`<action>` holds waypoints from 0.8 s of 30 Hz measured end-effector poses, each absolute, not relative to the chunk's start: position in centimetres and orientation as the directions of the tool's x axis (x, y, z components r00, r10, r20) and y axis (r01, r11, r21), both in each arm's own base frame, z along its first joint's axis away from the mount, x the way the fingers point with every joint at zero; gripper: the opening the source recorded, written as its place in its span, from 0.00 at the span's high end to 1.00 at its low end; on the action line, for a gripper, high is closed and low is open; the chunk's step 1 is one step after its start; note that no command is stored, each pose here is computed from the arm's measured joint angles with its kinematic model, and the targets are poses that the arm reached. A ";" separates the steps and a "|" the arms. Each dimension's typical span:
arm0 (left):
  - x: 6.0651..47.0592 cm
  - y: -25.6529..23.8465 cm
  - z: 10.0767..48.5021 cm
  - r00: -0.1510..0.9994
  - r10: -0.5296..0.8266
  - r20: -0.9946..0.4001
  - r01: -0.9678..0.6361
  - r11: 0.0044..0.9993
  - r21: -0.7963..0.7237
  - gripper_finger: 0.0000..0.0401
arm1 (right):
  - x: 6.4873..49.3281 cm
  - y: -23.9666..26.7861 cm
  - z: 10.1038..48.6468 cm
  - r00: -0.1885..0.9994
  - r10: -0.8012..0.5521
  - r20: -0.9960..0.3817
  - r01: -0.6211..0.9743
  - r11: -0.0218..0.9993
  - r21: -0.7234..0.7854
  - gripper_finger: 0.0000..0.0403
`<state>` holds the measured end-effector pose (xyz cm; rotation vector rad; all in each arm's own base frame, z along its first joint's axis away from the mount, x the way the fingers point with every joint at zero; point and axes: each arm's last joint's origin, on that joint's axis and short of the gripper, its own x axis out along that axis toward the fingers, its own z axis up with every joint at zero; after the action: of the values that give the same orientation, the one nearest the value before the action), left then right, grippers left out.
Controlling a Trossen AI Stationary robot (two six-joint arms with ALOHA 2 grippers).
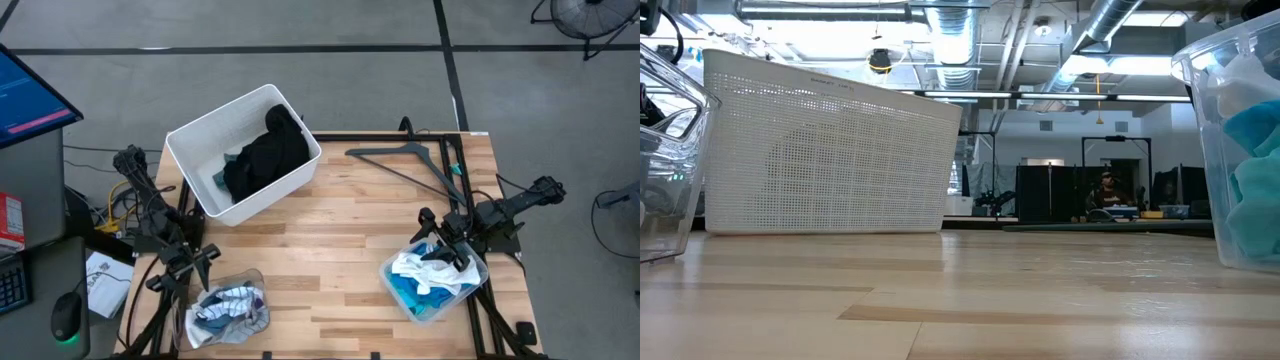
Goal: Pick & Place Cloths
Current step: Return to Home Position
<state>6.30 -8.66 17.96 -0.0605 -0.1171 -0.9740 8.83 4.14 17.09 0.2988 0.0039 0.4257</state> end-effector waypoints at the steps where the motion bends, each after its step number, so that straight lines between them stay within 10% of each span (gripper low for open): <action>1: 6.3 -8.7 18.0 0.556 -0.821 0.129 0.828 0.561 0.001 0.44 | 8.8 4.1 17.1 0.911 0.407 0.058 -0.406 0.868 0.286 0.38; 24: 6.3 -8.6 18.1 0.555 -0.820 0.139 0.828 0.561 0.002 0.44 | 8.8 4.1 17.1 0.911 0.407 0.058 -0.406 0.868 0.286 0.38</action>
<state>6.29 -8.65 18.08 -0.0664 -0.1295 -0.9739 8.83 4.14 17.07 0.2986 0.0046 0.4256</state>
